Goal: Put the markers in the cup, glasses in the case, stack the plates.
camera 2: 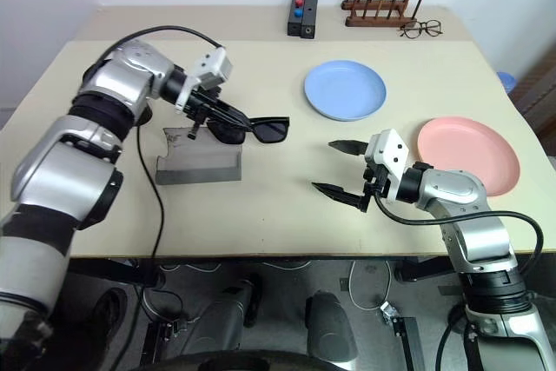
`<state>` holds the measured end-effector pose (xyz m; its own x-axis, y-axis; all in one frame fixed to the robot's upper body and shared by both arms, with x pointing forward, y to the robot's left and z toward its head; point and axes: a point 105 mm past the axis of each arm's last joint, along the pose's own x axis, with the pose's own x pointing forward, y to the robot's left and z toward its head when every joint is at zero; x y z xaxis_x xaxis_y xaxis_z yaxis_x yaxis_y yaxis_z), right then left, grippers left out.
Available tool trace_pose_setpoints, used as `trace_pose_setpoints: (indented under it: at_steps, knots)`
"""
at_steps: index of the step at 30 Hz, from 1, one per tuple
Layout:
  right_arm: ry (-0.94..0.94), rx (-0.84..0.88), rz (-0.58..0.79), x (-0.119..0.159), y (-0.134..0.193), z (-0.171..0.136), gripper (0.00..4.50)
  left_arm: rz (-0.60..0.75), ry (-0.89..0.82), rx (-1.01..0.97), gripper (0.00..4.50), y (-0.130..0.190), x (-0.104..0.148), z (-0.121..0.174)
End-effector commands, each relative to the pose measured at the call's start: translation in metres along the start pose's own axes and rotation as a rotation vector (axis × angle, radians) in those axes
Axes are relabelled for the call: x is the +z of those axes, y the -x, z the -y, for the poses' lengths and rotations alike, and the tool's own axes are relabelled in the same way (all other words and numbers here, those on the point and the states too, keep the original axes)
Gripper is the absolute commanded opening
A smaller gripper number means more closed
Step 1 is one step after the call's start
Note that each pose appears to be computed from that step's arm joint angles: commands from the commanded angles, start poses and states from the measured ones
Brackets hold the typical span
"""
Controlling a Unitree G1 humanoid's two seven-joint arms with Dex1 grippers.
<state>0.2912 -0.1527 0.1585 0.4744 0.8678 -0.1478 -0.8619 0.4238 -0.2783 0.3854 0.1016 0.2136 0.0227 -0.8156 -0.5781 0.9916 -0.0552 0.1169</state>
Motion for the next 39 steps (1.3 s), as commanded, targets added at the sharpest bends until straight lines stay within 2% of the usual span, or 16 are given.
trace_pose_setpoints:
  at_steps: [1, 7, 13, 20, 28, 39]
  knots:
    - [0.039, -0.008, 0.038, 0.009, -0.003, 0.005, 4.50, 0.022, 0.020, 0.045, 0.15, 0.026, 0.000, 0.001]
    - [0.047, -0.048, 0.128, 0.023, -0.013, 0.016, 4.50, -0.004, 0.122, 0.064, 0.15, 0.046, -0.034, 0.014]
    - [0.030, -0.004, 0.223, 0.038, -0.027, 0.007, 4.50, 0.000, 0.238, 0.070, 0.15, 0.052, -0.065, 0.025]
    - [0.034, 0.021, 0.198, 0.034, -0.029, 0.003, 4.50, 0.013, 0.309, -0.001, 0.15, 0.042, -0.078, 0.039]
    - [0.040, 0.013, 0.181, 0.033, -0.026, 0.003, 4.50, -0.046, 0.355, -0.049, 0.15, 0.032, -0.096, 0.049]
    - [0.048, 0.007, 0.159, 0.028, -0.026, 0.003, 4.50, -0.016, 0.487, -0.078, 0.15, 0.021, -0.104, 0.055]
